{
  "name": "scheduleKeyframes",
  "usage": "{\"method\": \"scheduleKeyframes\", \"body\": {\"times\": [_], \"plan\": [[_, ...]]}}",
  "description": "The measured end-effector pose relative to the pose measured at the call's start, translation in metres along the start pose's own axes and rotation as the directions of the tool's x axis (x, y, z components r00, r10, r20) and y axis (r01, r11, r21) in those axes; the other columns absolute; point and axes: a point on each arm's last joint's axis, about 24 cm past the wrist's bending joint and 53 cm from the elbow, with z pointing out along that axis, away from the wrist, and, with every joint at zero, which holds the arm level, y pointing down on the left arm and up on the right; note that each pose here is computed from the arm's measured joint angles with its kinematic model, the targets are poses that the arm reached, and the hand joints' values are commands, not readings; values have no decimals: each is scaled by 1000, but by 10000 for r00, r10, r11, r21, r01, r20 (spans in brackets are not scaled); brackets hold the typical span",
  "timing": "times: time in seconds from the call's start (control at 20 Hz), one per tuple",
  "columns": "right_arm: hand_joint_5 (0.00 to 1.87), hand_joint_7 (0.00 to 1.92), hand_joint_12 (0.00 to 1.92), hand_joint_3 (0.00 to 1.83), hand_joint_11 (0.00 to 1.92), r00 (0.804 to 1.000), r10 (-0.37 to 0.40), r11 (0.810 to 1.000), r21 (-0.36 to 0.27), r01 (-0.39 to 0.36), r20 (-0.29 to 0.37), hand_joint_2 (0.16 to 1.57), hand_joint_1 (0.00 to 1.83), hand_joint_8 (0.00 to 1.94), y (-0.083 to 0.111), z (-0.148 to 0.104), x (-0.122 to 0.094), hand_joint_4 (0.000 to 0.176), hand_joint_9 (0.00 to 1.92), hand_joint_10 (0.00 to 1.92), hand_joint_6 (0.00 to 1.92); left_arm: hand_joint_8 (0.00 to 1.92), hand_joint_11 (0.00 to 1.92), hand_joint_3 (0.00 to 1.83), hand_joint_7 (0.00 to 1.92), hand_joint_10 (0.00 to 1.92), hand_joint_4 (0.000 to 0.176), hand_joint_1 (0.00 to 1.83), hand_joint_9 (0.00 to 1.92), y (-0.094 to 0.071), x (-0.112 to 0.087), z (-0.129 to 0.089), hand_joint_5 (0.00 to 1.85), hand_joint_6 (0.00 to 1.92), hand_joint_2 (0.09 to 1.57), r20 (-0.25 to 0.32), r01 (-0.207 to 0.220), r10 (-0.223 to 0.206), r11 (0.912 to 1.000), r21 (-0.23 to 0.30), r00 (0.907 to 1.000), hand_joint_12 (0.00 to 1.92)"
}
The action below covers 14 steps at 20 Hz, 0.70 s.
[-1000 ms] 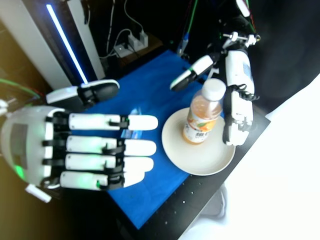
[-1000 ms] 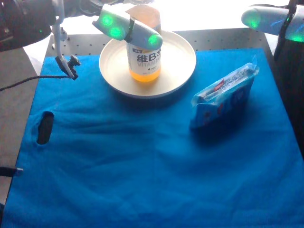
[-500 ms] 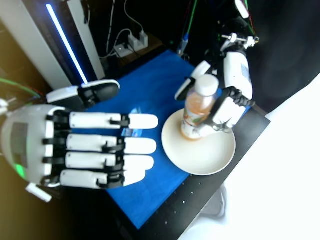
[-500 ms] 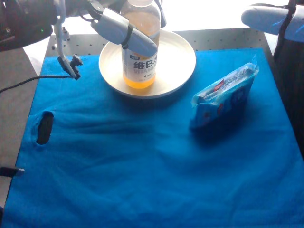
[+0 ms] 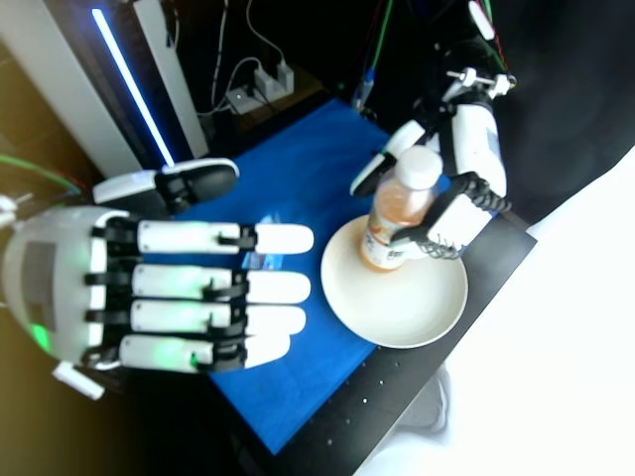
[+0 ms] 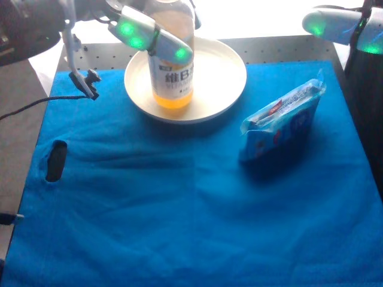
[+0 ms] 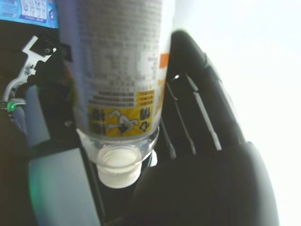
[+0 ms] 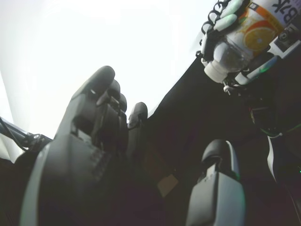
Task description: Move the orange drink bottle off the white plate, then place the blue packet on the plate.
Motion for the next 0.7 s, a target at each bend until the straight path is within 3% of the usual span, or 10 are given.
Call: {"method": "scheduleKeyframes", "body": {"times": [0.1, 0.15, 0.2, 0.25, 0.3, 0.35, 0.4, 0.45, 0.55, 0.7], "plan": [[400, 229, 847, 1, 146, 10000, 20, 10000, 18, -20, 33, 886, 633, 0, 0, 0, -1, 33, 322, 0, 0, 773, 806, 1, 1029, 1135, 0, 1381, 961, -9, -13, -9, 1009, 931, 1086, 312, 329, -340, 9988, 351, 9989, 1046], [394, 222, 833, 0, 116, 10000, 20, 10000, 10, -20, 36, 869, 617, 0, 0, 0, -1, 33, 300, 0, 0, 938, 675, 1, 1023, 813, 0, 1264, 906, -15, -20, -15, 1055, 813, 1086, 491, 444, -473, 9972, 602, 9977, 1269], [398, 224, 831, 0, 114, 10000, 36, 10000, 13, -36, 24, 853, 606, 1, 0, 0, 0, 41, 299, 1, 2, 995, 643, 1, 1032, 661, 0, 1243, 951, -22, -25, -21, 1042, 785, 1090, 614, 514, -566, 9952, 835, 9965, 1378], [424, 233, 828, 0, 135, 10000, 45, 10000, 4, -45, 17, 852, 603, 4, 0, 0, 1, 54, 309, 5, 9, 960, 646, 2, 988, 1125, 0, 1343, 910, -29, -28, -27, 1072, 724, 1095, 689, 520, -596, 9929, 1072, 9958, 1271], [424, 233, 828, 0, 135, 10000, 36, 10000, 1, -36, -13, 852, 603, 4, 0, 0, 2, 54, 309, 5, 9, 960, 646, 2, 988, 1125, 0, 1343, 910, -35, -29, -32, 1072, 724, 1095, 679, 473, -563, 9908, 1267, 9961, 1271], [428, 254, 829, 0, 148, 10000, 48, 10000, -1, -48, -13, 853, 592, 11, 0, 0, 2, 52, 323, 10, 9, 1141, 654, 0, 865, 535, 0, 1244, 885, -41, -27, -38, 1112, 780, 1113, 580, 510, -600, 9878, 1469, 9965, 1155], [449, 287, 841, 0, 155, 10000, 45, 10000, -4, -45, -9, 838, 592, 6, 0, 0, 2, 51, 342, 8, 5, 957, 706, 0, 949, 1071, 0, 1349, 898, -47, -25, -44, 1124, 747, 1093, 471, 501, -586, 9850, 1653, 9972, 1124], [442, 284, 846, 0, 158, 10000, 55, 10000, 12, -55, 10, 827, 586, 1, -1, 0, 1, 45, 335, 2, 0, 878, 761, 2, 959, 1172, 0, 1367, 883, -52, -24, -49, 1046, 918, 1103, 407, 478, -559, 9827, 1792, 9976, 1041], [444, 263, 944, 0, 61, 10000, 55, 10000, 12, -55, 10, 817, 568, 0, -1, 0, 1, 48, 292, 0, 0, 616, 919, 0, 1096, 1035, 0, 1389, 1042, -63, -22, -59, 1057, 859, 1059, 278, 440, -508, 9774, 2070, 9983, 971], [455, 316, 981, 0, 90, 10000, 54, 10000, 3, -54, 9, 817, 576, 17, 0, 0, 1, 44, 347, 20, 4, 356, 1013, 0, 1237, 852, 0, 1399, 1148, -75, -16, -73, 1094, 801, 1024, -15, 190, -192, 9712, 2376, 9998, 916]]}}
